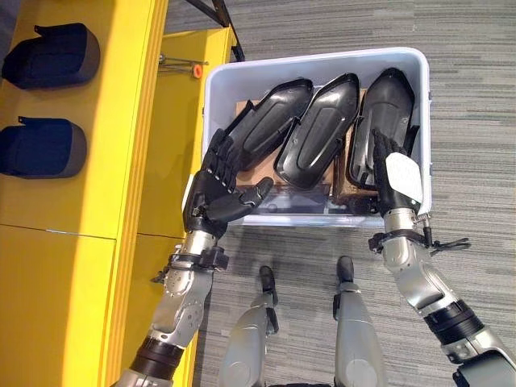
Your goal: Move parts from the plastic box to the shelf.
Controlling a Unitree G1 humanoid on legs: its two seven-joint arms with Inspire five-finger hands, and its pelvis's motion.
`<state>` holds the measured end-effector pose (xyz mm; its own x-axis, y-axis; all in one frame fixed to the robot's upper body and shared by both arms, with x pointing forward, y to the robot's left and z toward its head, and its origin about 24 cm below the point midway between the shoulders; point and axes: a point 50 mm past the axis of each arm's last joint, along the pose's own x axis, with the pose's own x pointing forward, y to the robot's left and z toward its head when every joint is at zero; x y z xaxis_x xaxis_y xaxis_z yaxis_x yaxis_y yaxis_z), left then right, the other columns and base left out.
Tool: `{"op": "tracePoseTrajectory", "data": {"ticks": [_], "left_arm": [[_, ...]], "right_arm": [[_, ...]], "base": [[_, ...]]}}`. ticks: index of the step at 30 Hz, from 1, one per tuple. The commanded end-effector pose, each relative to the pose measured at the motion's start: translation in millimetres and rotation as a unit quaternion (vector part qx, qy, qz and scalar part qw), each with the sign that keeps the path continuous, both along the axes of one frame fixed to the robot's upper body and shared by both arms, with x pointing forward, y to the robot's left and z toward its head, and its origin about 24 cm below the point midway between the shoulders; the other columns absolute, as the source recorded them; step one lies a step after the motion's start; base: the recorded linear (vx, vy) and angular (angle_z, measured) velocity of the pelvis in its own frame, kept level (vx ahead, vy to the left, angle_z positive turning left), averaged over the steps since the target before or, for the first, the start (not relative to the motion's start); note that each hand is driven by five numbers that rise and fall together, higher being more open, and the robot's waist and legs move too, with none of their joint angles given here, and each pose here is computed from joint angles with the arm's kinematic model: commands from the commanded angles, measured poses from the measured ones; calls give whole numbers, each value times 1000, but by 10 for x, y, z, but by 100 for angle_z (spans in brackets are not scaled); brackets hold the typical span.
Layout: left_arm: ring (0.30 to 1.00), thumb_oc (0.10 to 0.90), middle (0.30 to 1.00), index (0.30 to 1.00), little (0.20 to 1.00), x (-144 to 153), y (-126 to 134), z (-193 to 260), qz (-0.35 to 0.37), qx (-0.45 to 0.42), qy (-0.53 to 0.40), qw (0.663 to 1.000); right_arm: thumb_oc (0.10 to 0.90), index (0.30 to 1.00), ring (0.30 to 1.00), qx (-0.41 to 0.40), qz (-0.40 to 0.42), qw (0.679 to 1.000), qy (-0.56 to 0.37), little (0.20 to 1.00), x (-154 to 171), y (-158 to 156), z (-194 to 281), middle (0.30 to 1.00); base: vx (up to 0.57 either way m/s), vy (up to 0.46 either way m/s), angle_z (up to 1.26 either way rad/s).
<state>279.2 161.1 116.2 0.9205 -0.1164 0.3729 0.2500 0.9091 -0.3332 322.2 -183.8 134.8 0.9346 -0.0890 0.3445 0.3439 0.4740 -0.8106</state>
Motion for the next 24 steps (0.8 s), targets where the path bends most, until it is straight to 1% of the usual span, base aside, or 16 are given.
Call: {"op": "tracePoseTrajectory", "data": {"ticks": [1,3,7,17,24], "left_arm": [[1000,900,1000,1000,1000,-108,17,496,-14,3,-133,991],[1000,900,1000,1000,1000,-113,25,505,-16,0,-135,991],[1000,900,1000,1000,1000,-101,16,525,-15,0,-135,991],[1000,900,1000,1000,1000,-69,-23,527,-15,9,-129,991],[1000,900,1000,1000,1000,-84,-37,548,-4,14,-136,991]], "right_arm": [[900,1000,1000,-54,14,991,-118,1000,41,111,458,1000],[900,1000,1000,-76,14,990,-120,1000,53,111,477,1000],[900,1000,1000,-82,12,991,-106,1000,85,128,477,1000],[900,1000,1000,-49,-25,996,-68,1000,199,91,356,1000],[900,1000,1000,-25,-53,995,-83,1000,221,21,348,1000]], "base": [[0,0,0],[19,2,4],[3,-4,2],[3,-2,1],[-21,4,-1]]}}
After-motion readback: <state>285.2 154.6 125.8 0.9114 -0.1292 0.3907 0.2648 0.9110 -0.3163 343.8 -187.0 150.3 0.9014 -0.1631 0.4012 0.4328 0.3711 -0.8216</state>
